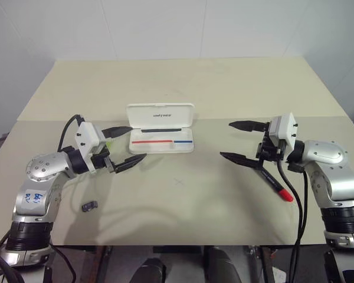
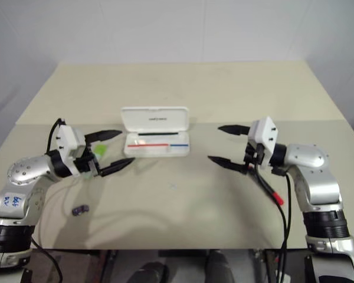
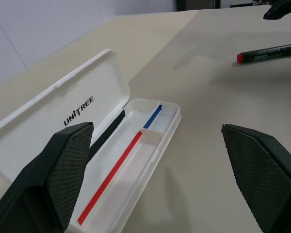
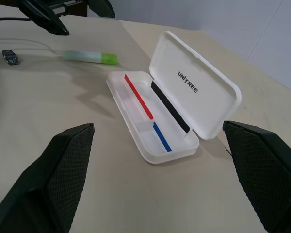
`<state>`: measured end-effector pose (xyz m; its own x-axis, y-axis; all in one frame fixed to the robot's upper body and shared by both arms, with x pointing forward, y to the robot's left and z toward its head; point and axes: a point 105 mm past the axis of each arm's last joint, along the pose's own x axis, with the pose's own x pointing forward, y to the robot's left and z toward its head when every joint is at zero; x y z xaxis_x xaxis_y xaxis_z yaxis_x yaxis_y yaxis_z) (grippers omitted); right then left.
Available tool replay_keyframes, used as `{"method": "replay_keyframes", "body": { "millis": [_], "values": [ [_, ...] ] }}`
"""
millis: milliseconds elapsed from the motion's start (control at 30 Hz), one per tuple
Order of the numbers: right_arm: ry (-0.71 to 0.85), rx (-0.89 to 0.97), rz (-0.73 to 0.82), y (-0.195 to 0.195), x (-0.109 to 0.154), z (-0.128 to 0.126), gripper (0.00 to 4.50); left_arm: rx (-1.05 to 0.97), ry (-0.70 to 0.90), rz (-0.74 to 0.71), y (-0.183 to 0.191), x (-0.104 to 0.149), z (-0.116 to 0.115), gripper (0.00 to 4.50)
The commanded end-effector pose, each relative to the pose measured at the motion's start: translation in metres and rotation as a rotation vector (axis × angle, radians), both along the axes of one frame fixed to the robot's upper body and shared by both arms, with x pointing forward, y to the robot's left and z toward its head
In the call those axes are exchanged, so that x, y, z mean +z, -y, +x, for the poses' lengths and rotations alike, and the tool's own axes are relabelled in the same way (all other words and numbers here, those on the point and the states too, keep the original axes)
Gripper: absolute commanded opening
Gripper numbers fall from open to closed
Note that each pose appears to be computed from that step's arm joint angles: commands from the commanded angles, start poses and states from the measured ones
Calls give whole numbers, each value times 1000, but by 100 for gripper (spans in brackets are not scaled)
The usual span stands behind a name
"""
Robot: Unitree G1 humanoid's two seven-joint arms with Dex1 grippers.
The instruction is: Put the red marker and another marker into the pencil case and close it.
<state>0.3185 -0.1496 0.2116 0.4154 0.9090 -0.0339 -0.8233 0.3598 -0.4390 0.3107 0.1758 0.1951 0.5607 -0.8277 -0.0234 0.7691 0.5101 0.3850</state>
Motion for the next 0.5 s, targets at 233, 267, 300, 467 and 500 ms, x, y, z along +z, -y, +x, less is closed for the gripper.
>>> {"method": "replay_keyframes", "body": {
  "millis": [233,267,300,467,500],
  "values": [
    [40,37,46,-15,1,-1,450,-4,23,36,-8,5,4,448],
    [35,39,43,-15,-1,-2,450,-19,17,51,-7,3,4,448],
    [31,40,41,-15,-3,-4,450,-27,10,63,-8,1,4,448],
    [12,59,55,-25,-6,-13,450,-20,1,91,-18,2,7,448],
    [9,68,64,-29,-5,-15,450,-25,-2,114,-20,2,7,448]
  ]
}}
